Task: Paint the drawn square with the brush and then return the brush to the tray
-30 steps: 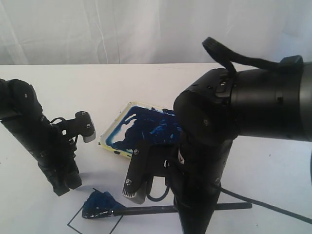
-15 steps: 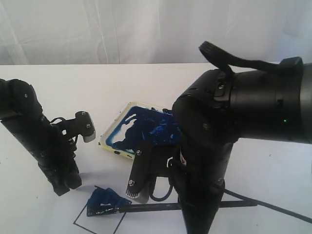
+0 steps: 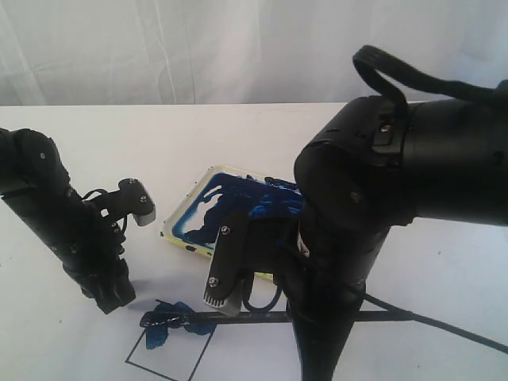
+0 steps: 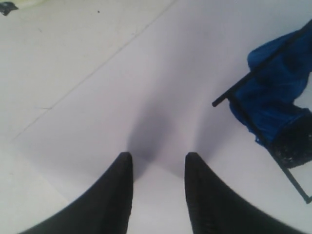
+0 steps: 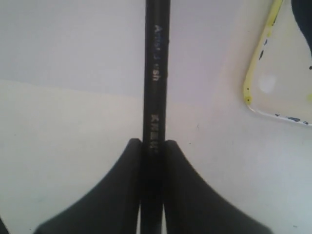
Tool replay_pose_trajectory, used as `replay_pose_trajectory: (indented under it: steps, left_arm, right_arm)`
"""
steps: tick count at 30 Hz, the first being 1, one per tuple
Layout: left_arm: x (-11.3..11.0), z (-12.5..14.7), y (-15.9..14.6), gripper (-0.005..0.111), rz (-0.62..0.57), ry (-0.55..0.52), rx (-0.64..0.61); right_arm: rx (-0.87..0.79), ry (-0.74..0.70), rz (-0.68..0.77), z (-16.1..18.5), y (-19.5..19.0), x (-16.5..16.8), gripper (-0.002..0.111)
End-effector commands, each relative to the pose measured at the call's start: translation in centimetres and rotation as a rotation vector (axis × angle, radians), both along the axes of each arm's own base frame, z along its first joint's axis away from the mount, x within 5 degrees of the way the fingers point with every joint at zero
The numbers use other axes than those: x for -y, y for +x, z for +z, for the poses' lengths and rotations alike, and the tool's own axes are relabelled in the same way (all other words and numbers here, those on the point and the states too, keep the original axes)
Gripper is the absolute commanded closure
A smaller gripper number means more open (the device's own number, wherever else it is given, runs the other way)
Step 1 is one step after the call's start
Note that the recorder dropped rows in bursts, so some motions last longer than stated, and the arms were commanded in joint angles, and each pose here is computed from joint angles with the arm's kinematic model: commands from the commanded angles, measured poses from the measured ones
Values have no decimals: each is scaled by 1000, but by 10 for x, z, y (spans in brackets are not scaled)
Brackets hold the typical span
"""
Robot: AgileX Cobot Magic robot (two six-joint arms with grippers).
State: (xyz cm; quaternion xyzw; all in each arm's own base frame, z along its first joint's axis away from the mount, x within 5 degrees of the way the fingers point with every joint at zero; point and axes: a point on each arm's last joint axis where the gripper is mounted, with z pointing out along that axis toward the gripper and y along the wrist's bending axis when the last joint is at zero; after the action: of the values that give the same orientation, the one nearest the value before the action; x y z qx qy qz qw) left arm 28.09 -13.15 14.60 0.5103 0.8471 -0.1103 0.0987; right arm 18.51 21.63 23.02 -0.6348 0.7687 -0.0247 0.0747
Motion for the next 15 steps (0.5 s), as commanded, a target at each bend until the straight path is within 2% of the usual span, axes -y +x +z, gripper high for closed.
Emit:
replay_pose_trajectory:
  steps: [1,15]
  left_arm:
    - [0,-9,-5,65,46,16,-60]
    - [0,-9,-5,65,48,16,-60]
  right_arm:
    - [2,-14,-1,-3,1,0,108]
    - [-56,-6,3,-5,-4,-1,108]
